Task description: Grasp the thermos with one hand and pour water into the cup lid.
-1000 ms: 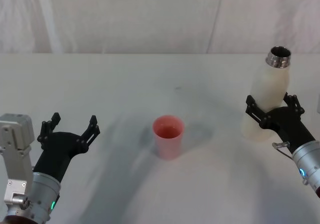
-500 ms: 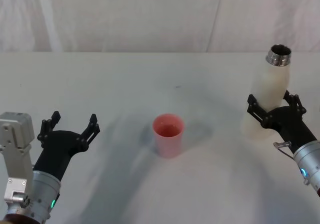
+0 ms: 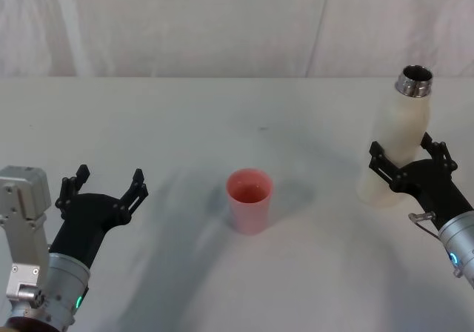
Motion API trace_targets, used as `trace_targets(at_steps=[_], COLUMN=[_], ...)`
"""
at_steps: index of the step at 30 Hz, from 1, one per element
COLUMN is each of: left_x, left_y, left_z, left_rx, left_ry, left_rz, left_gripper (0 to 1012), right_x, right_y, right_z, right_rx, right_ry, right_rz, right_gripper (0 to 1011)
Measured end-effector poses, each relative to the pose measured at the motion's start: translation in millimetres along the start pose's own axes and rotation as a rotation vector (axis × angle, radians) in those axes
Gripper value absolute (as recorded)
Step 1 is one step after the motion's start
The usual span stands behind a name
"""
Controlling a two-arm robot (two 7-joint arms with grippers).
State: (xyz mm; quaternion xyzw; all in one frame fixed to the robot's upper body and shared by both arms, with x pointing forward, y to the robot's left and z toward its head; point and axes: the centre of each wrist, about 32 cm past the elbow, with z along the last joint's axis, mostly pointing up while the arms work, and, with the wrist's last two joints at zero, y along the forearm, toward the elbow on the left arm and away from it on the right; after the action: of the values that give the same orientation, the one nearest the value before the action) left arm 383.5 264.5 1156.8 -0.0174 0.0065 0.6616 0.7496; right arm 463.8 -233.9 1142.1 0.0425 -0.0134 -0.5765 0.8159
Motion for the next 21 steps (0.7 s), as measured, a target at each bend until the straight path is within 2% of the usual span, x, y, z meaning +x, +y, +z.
trace_targets(at_steps=[21], left_x=[0.0], left_y=[0.0], left_z=[0.0], left_rx=[0.0], left_ry=[0.0], left_rz=[0.0], left_gripper=[1001], right_x=[-1.7], right_y=[-16.2], right_z=[1.1], right_rx=[-0.009], right_ry=[0.002], right_rz=[-0.013], right_gripper=[1001])
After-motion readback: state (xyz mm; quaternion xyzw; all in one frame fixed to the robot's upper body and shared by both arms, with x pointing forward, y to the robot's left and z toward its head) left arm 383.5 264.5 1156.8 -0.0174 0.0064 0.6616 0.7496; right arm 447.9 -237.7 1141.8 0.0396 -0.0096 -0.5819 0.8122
